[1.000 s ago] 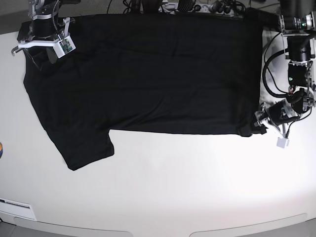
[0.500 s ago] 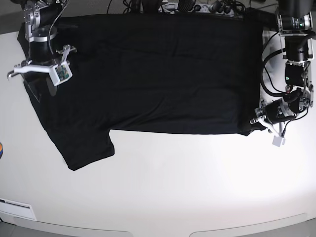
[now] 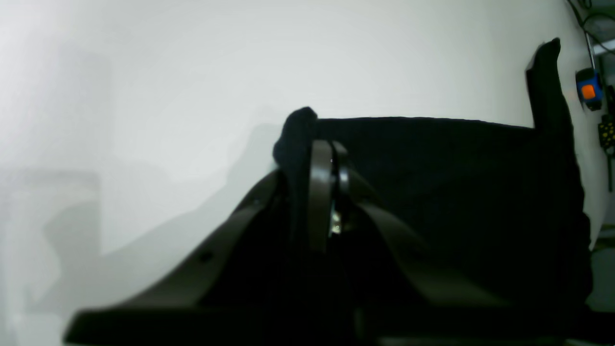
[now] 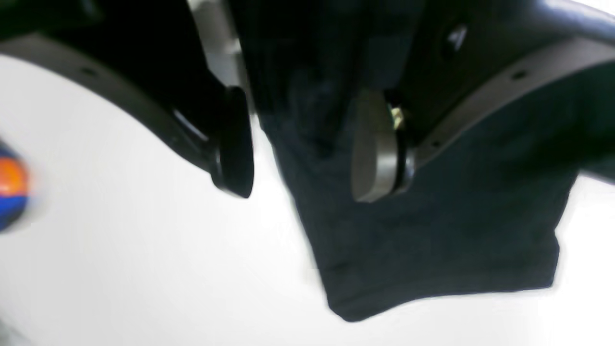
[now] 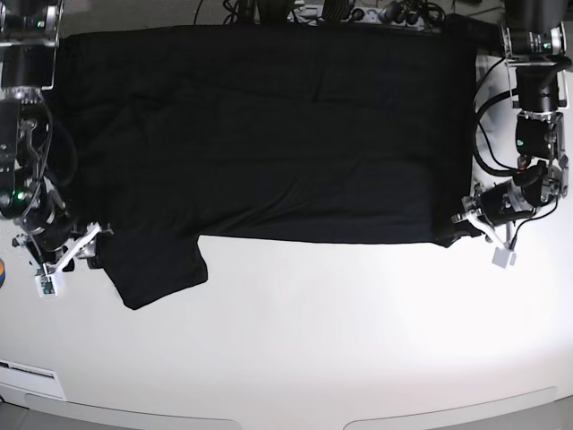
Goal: Fold the T-shirt properly
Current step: 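Move both grippers to the hem corners and grasp them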
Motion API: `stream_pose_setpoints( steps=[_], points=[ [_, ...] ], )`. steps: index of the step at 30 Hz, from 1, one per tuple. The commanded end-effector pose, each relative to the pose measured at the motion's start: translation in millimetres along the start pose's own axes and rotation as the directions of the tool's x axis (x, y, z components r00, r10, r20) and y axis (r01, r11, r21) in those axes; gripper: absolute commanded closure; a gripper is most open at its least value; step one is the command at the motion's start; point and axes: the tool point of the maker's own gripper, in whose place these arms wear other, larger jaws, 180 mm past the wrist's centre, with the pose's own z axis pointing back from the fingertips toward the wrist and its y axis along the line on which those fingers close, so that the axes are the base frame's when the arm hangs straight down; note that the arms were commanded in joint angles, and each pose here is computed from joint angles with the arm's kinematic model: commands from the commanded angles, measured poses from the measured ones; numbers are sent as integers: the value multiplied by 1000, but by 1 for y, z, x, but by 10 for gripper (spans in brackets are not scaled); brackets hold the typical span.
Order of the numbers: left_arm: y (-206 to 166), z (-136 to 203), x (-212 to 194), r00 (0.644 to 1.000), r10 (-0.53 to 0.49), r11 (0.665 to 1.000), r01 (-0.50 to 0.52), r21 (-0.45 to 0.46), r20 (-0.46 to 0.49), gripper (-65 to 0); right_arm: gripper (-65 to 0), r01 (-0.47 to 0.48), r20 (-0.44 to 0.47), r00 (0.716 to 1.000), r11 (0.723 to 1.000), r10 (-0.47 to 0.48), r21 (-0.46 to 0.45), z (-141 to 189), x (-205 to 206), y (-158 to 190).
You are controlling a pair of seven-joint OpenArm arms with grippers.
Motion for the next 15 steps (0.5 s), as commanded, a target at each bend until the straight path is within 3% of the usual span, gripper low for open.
stream_pose_setpoints(
  steps=[1, 6, 11, 15],
  points=[
    [18, 5, -12, 997, -18, 996, 25, 85, -78, 0, -347, 30, 49, 998, 1000, -30, -3, -1, 24, -17],
    [18, 5, -12, 997, -18, 996, 25, 85, -78, 0, -347, 251, -62, 967, 963, -245, 99, -37, 12, -41],
    [18, 5, -12, 997, -18, 996, 25, 85, -78, 0, -347, 367, -121, 929, 912, -349, 182, -54, 3, -44],
    [17, 5, -12, 997, -18, 996, 24, 84, -76, 0, -347, 390, -132, 920, 898, -369, 204, -60, 3, -37]
  ],
)
